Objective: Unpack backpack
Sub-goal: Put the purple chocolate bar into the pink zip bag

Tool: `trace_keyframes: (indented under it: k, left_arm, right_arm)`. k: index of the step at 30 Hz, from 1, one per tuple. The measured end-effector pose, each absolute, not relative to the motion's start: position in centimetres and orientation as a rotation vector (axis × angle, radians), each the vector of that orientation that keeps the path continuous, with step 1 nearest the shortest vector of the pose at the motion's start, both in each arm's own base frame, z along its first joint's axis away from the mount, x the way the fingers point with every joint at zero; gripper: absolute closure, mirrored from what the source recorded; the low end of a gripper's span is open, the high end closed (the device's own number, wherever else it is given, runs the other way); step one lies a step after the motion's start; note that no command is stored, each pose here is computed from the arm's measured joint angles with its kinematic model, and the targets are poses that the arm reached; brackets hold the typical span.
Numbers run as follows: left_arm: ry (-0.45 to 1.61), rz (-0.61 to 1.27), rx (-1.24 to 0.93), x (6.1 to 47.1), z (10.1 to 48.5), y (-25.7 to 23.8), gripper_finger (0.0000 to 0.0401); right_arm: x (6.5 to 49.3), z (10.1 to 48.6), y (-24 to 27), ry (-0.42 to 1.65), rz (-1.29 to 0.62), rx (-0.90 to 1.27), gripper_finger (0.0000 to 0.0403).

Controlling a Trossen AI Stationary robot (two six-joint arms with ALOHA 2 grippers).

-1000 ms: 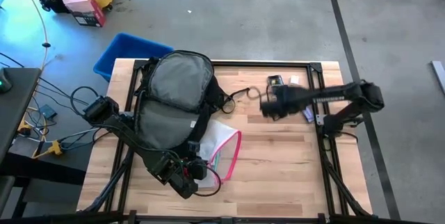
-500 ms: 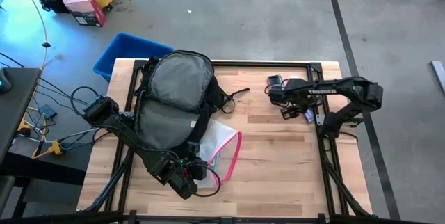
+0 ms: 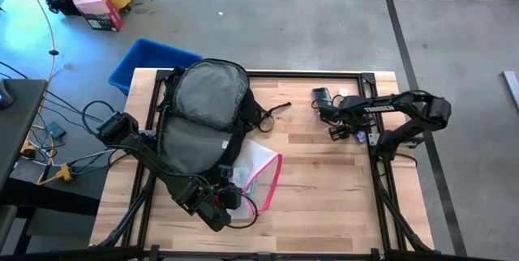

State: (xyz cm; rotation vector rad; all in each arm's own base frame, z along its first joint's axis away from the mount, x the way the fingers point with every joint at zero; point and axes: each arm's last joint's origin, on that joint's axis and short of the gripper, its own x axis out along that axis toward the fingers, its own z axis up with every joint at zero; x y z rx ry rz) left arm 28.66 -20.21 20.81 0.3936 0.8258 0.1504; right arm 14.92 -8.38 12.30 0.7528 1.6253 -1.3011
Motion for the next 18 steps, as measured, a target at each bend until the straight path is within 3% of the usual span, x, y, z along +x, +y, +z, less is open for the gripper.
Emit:
trace_keyframes:
  k: [10,18]
  left_arm:
    - [0.824,0.144,0.396,28.5,20.8,-20.4,0.0401]
    - [0.823,0.145,0.395,28.5,20.8,-20.5,0.0401]
  right_arm:
    - [15.6,12.0,-7.5,1.638,-1.202,0.736,0.0387]
    - [19.5,14.3,-3.6,1.64,-0.941,0.722,0.0399]
